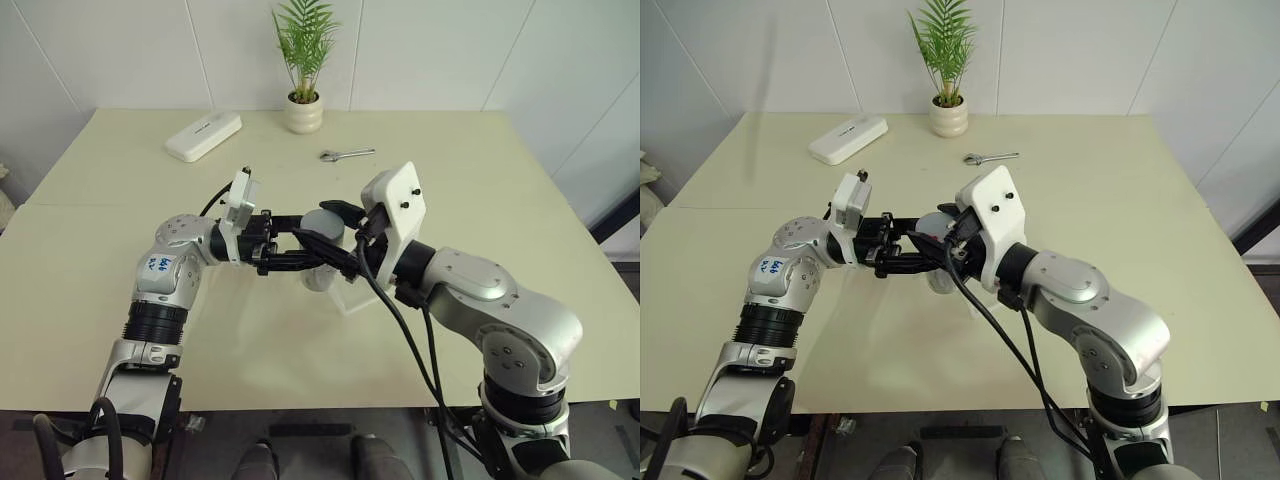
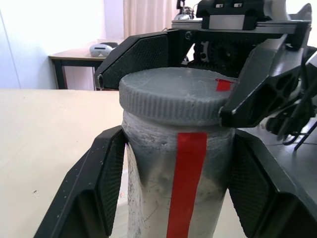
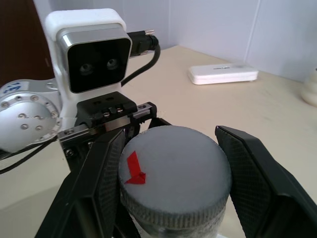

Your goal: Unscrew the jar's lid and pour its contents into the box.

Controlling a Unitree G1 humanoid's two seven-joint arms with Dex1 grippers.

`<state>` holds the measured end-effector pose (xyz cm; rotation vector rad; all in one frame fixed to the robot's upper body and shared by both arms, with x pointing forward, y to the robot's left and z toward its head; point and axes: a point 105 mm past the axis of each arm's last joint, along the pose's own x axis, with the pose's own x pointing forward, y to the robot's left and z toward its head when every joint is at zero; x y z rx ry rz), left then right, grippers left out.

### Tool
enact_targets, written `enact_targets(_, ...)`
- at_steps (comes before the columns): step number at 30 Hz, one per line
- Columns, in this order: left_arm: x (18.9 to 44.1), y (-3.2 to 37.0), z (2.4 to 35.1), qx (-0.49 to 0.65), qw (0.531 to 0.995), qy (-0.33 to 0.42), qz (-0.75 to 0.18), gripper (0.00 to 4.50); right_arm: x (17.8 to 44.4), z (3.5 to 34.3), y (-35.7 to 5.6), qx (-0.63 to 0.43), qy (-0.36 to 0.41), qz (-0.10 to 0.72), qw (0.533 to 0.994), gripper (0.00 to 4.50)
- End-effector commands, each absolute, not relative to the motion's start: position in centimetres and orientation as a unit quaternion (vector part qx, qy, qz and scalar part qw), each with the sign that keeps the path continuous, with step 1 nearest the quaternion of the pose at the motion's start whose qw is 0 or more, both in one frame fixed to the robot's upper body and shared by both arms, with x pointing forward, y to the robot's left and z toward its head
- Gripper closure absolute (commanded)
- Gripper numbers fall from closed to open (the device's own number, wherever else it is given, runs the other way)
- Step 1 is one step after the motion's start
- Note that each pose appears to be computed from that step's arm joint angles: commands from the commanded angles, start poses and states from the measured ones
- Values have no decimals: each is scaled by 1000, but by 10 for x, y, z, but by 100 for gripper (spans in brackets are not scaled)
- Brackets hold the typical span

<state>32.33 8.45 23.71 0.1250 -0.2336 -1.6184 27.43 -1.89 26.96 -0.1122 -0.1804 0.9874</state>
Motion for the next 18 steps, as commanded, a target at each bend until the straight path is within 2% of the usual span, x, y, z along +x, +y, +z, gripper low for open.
enact_targets(1, 325, 86, 238, 56, 688, -102, -716, 188, 237, 292, -2, -53, -147, 576, 803, 193)
enact_targets(3, 325, 86, 238, 57, 686, -101, -718, 188, 236, 294, -3, -62, -150, 586, 794, 193)
enact_targets(12, 330, 85, 230, 53, 663, -84, -742, 188, 218, 290, -2, -109, -133, 693, 700, 193)
enact_targets(18, 328, 84, 227, 62, 642, -76, -760, 188, 220, 290, -2, -116, -130, 711, 682, 193)
